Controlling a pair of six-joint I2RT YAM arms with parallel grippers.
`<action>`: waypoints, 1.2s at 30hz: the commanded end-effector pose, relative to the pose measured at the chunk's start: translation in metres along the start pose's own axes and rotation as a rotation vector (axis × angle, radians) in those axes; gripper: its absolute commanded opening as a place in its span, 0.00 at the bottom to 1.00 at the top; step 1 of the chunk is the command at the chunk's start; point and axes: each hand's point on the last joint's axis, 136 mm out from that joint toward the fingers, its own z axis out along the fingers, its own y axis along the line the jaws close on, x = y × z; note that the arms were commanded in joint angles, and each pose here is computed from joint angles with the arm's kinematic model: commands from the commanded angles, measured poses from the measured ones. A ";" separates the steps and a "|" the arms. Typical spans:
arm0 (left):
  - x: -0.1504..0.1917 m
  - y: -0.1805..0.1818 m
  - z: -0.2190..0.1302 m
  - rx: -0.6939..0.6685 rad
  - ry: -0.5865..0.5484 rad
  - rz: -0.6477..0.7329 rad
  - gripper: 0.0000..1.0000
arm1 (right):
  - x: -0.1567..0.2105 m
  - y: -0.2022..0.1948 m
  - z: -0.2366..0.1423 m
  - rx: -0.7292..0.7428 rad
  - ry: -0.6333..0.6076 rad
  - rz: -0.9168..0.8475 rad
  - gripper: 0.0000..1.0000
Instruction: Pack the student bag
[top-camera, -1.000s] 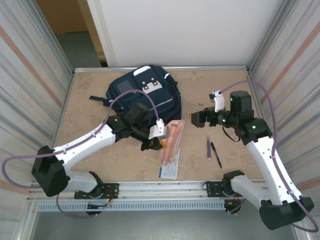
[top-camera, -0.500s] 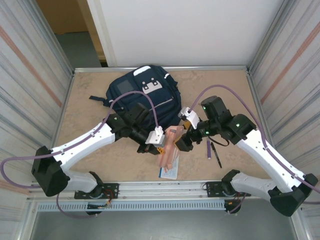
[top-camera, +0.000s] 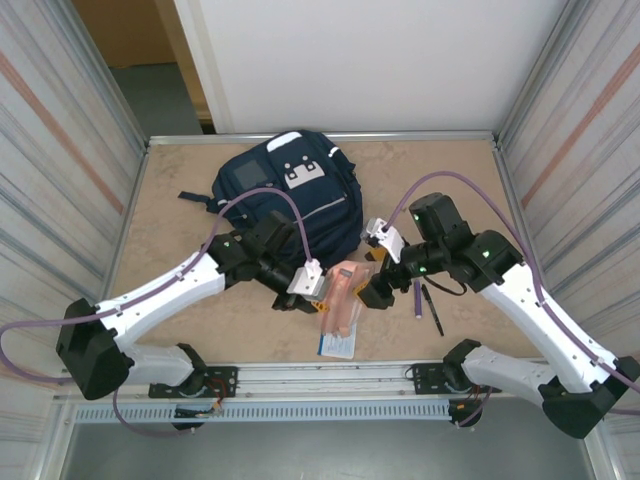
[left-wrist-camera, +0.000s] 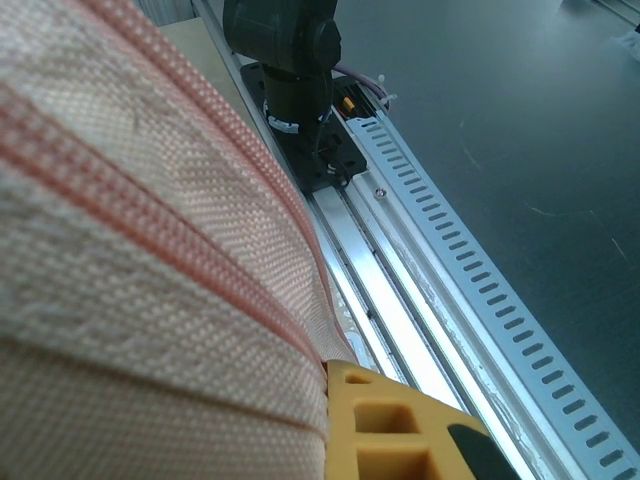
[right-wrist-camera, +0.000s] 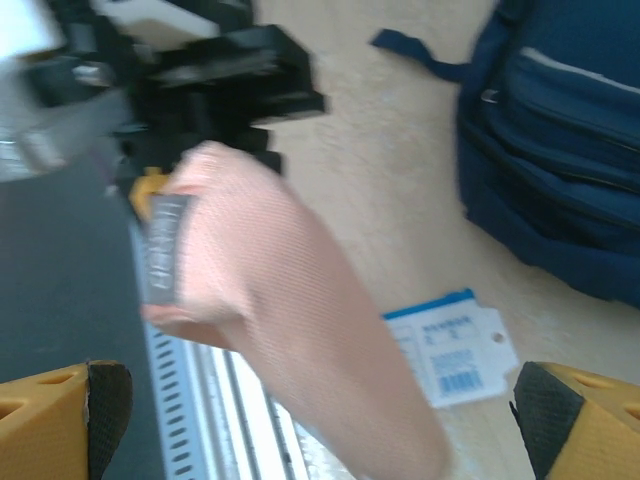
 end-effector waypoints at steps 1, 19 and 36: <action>-0.008 -0.005 0.000 0.004 -0.021 0.046 0.00 | -0.011 0.040 -0.005 -0.204 -0.035 -0.070 0.99; -0.029 0.023 -0.005 -0.085 -0.089 -0.003 0.03 | -0.017 0.006 0.011 -0.203 0.008 0.130 0.01; 0.088 0.145 -0.094 -0.661 0.333 -0.453 0.59 | -0.002 -0.145 -0.068 0.404 -0.327 0.755 0.00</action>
